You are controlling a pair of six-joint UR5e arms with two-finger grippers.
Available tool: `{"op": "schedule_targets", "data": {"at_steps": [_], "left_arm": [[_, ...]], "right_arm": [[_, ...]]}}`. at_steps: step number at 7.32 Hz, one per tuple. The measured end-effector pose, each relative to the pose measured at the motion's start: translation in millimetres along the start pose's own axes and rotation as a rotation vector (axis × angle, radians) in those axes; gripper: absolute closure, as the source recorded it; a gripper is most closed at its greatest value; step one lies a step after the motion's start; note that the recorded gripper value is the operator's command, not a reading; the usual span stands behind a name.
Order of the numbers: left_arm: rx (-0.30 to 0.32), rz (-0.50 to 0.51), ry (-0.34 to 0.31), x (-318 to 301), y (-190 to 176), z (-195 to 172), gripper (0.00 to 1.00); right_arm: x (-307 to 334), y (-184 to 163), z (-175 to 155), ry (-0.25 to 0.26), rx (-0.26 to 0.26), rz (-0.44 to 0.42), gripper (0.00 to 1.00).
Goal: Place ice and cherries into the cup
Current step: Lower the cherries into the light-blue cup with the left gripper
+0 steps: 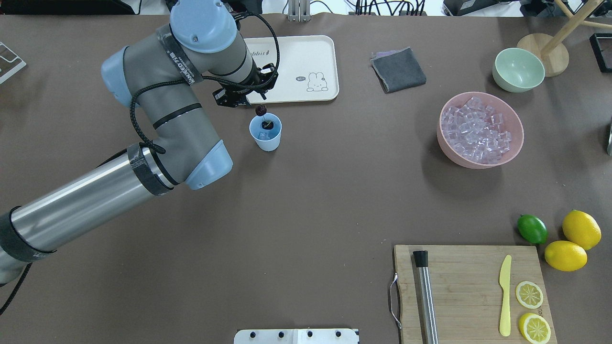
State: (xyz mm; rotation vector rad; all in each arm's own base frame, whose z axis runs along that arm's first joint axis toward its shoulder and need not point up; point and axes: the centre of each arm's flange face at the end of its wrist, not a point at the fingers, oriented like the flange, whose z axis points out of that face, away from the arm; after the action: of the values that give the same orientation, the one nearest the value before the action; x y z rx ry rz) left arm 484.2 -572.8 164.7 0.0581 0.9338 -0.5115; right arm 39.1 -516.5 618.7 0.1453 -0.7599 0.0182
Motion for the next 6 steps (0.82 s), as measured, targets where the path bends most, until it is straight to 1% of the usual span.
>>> {"op": "schedule_targets", "data": {"at_steps": [2, 3, 4, 5, 6], "left_arm": [[-0.002, 0.006, 0.008, -0.7, 2.8, -3.5, 0.03], [-0.002, 0.009, 0.008, -2.9, 3.4, -3.1, 0.35], [-0.003, 0.011, 0.002, -5.9, 3.5, 0.6, 0.56], [0.001, 0.014, -0.009, -7.9, 1.4, 8.0, 0.62], [0.020, 0.022, -0.030, -11.0, -4.8, 21.3, 0.64]], "right_arm": [[0.5, 0.4, 1.5, 0.002, -0.002, -0.001, 0.00], [1.0, 0.7, 2.2, 0.003, -0.004, -0.002, 0.00], [1.3, 0.8, 2.6, 0.003, -0.004, -0.002, 0.00], [1.6, 0.9, 2.9, 0.003, -0.005, -0.002, 0.00], [1.9, 1.0, 3.2, 0.003, -0.006, -0.002, 0.00]]}}
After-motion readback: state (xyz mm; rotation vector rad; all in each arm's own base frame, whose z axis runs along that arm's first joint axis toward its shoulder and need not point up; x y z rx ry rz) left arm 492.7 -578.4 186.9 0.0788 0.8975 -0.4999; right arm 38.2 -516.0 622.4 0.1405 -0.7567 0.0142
